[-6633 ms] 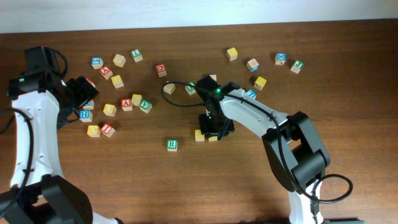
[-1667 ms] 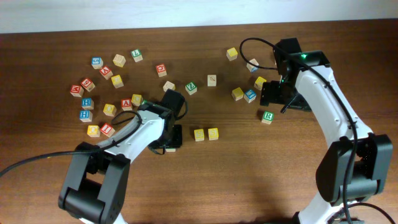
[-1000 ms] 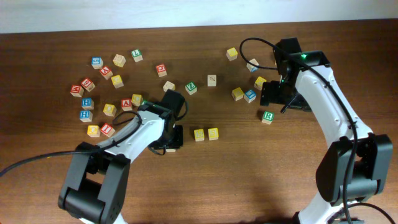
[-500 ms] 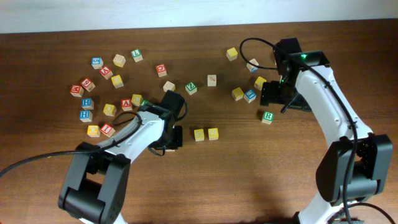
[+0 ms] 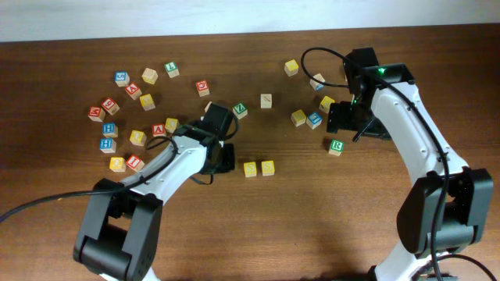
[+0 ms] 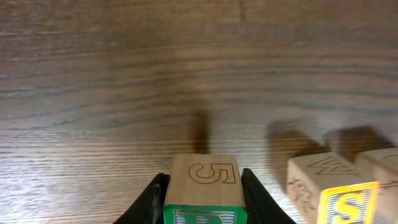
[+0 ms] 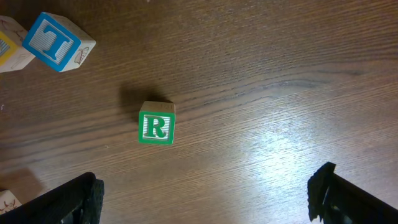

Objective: Spell out RSS

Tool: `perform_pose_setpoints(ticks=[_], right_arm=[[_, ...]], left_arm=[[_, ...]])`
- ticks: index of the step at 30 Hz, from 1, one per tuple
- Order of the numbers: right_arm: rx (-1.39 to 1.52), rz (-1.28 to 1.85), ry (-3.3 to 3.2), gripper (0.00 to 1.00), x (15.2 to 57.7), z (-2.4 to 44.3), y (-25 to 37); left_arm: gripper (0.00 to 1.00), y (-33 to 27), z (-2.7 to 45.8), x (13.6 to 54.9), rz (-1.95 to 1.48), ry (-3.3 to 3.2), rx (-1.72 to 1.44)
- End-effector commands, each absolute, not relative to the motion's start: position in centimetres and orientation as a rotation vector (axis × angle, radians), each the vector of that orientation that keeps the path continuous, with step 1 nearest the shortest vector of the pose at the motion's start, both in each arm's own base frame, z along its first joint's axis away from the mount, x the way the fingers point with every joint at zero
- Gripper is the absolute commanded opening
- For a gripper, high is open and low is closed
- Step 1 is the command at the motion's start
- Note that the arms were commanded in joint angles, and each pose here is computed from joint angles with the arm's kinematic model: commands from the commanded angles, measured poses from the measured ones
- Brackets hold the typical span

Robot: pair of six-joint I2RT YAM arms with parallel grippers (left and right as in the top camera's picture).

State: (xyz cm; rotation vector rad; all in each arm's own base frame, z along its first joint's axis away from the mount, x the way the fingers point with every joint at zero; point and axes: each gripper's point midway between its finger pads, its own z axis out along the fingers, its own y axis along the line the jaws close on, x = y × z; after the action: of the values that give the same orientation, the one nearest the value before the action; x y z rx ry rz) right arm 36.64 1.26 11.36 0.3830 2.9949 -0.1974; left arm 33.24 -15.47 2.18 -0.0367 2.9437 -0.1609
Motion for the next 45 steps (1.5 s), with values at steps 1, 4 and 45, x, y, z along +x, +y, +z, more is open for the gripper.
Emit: perform_pose_setpoints(ticks=[1, 4, 45], right_arm=[[0.377, -0.224, 2.996, 0.98, 36.6, 11.2, 0.9], [0.377, -0.224, 2.996, 0.98, 36.6, 11.2, 0.9], [0.377, -0.224, 2.996, 0.98, 36.6, 11.2, 0.9]], left_arm=[[0.26, -16.6, 2.4, 33.4, -0.224, 2.945, -0.1], [0.25, -17.2, 2.4, 32.8, -0.223, 2.956, -0.069], [0.28, -17.8, 0.7, 31.0, -0.064, 2.991, -0.015]])
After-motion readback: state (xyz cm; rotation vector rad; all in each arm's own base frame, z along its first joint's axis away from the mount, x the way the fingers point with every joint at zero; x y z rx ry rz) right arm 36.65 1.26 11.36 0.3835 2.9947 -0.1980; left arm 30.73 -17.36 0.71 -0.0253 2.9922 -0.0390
